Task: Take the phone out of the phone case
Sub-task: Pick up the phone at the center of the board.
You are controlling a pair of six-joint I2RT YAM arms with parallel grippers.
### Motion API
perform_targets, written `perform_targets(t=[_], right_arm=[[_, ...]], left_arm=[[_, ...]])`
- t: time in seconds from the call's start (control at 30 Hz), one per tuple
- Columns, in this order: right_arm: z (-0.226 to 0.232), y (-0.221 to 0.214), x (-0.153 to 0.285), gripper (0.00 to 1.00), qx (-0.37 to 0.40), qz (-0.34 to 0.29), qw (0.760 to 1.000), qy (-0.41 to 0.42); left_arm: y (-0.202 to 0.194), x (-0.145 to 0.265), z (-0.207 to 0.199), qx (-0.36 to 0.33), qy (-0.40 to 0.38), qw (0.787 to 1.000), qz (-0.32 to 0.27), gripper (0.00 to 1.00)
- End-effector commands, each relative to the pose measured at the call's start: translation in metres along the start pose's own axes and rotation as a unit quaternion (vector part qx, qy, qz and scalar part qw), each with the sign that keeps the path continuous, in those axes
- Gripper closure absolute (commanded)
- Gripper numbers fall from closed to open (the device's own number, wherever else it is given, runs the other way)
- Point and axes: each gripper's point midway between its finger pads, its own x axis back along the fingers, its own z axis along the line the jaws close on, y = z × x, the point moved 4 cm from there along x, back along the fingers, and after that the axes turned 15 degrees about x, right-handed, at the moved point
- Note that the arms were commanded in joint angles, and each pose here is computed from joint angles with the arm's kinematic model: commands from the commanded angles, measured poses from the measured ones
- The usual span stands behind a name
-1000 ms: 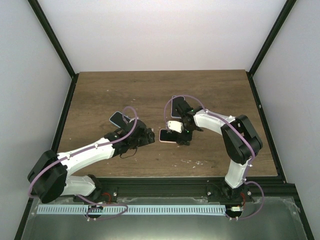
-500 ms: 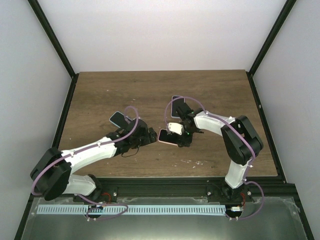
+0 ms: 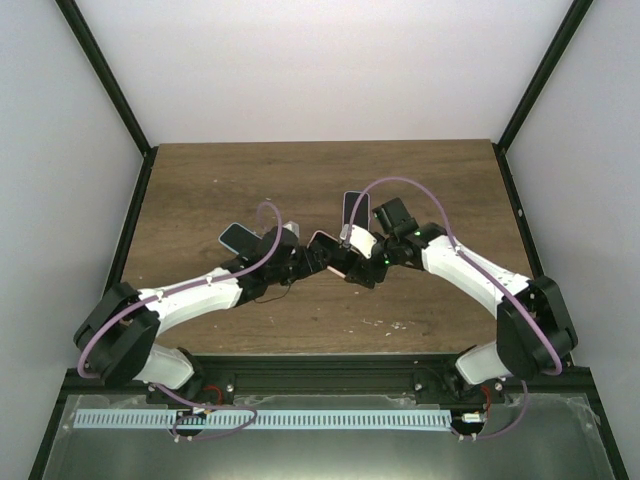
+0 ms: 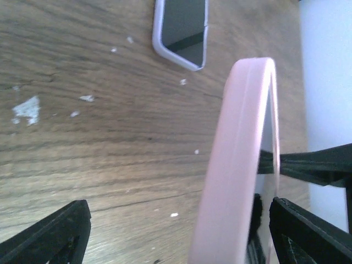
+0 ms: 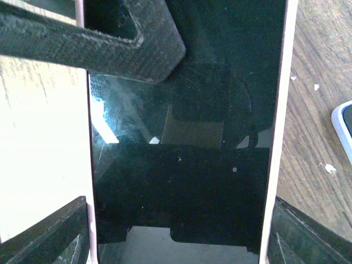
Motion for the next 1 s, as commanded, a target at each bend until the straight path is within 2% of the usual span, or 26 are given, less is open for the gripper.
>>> perform_targets(t=[0.0, 0.2, 0.37, 0.9, 0.97], right_arm=[[-0.004, 0.022, 0.015, 0.47, -0.022, -0.076, 0.997, -0.002], [-0.011, 0.022, 0.015, 0.47, -0.061, -0.077, 0.995, -0.017], [-0.016, 0.019, 0.011, 0.48, -0.086, -0.078, 0.993, -0.031], [-0.013, 0.026, 0.023, 0.47, -0.081, -0.101, 0.991, -0.041], [-0.012, 0.026, 0.025, 0.47, -0.079, -0.104, 0.99, -0.043]], left_arm=[[0.003, -0.002, -0.027, 0.008, -0.069, 0.998, 0.003, 0.13], [0.007, 0.006, -0.035, 0.041, -0.108, 0.993, -0.024, 0.3], [0.007, 0.007, -0.05, 0.054, -0.134, 0.989, -0.022, 0.52], [0.013, 0.0, -0.076, 0.051, -0.144, 0.988, -0.025, 0.71], [0.014, -0.002, -0.082, 0.048, -0.15, 0.987, -0.023, 0.77]])
